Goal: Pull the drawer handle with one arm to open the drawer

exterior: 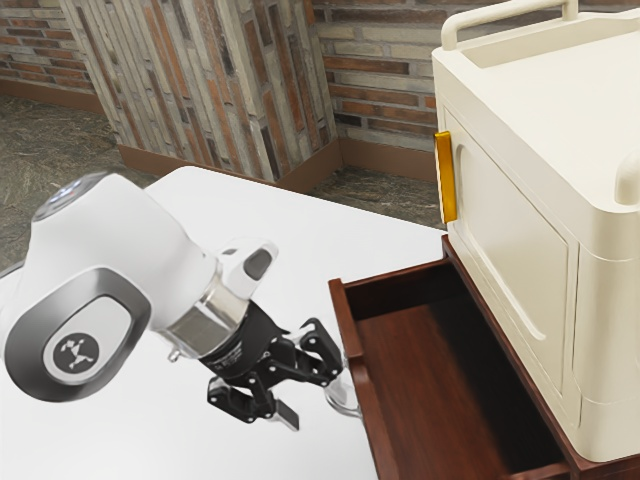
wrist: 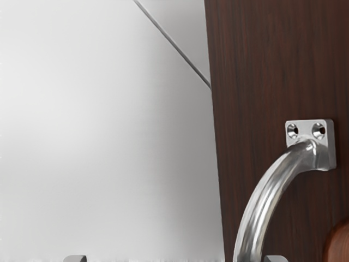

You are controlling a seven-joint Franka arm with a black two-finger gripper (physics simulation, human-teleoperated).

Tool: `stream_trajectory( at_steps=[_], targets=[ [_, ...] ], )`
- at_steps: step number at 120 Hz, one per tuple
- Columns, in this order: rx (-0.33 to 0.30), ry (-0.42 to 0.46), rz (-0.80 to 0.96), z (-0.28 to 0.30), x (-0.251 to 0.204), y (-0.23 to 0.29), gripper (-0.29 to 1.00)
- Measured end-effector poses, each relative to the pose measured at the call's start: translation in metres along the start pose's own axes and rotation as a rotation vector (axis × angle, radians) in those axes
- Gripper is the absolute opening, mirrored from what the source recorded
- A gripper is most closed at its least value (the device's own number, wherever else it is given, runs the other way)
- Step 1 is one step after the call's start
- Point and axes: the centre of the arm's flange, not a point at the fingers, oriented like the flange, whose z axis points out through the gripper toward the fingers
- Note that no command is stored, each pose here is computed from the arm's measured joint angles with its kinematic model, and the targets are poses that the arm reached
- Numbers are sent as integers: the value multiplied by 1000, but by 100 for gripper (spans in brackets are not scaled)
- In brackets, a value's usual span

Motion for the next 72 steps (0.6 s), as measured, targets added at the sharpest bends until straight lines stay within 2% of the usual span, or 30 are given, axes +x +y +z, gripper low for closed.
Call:
stream_trajectory(
  at_steps=[72],
  targets=[
    [24,-7,-19,-8,1,-19,41]
  ],
)
